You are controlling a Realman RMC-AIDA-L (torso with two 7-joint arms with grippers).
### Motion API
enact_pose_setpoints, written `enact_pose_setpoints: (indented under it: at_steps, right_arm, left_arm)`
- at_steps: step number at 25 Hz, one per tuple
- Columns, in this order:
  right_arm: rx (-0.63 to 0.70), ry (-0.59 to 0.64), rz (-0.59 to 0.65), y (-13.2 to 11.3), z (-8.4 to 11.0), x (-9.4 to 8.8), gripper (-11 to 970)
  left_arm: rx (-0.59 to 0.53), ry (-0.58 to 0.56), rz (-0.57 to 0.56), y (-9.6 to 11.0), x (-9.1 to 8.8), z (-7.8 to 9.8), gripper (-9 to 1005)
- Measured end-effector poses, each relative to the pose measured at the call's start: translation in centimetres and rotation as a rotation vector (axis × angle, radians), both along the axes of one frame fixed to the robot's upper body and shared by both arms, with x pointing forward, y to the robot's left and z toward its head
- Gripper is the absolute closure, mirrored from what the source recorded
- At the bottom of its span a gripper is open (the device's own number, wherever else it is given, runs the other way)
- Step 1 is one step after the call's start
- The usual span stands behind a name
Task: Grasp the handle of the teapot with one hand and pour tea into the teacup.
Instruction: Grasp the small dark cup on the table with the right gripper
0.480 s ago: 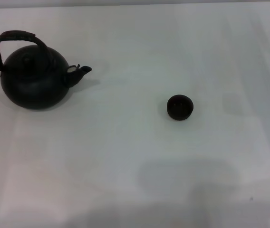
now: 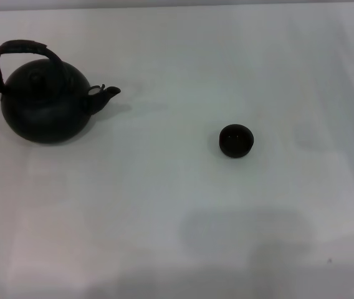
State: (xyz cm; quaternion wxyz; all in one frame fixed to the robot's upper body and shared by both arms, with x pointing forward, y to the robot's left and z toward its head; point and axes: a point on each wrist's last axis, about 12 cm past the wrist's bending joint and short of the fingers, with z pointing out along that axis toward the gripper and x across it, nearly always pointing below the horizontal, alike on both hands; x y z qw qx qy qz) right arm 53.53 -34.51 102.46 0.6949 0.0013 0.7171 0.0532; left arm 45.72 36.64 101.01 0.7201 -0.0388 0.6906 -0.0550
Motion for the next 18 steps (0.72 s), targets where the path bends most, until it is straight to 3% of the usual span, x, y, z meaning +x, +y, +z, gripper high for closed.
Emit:
enact_pose_setpoints:
  at_steps: [10,18]
  right_arm:
    - [0.184,0.012,-0.094,-0.9,-0.6,-0.9,87]
    - [0.234,0.045,-0.037,0.2,-0.7,-0.4,93]
  left_arm:
    - [-0.016,-0.007,0.013,-0.2,0.4,0.1,121]
    - [-0.017,0.001,0.019,-0.2,0.5,0.0,120]
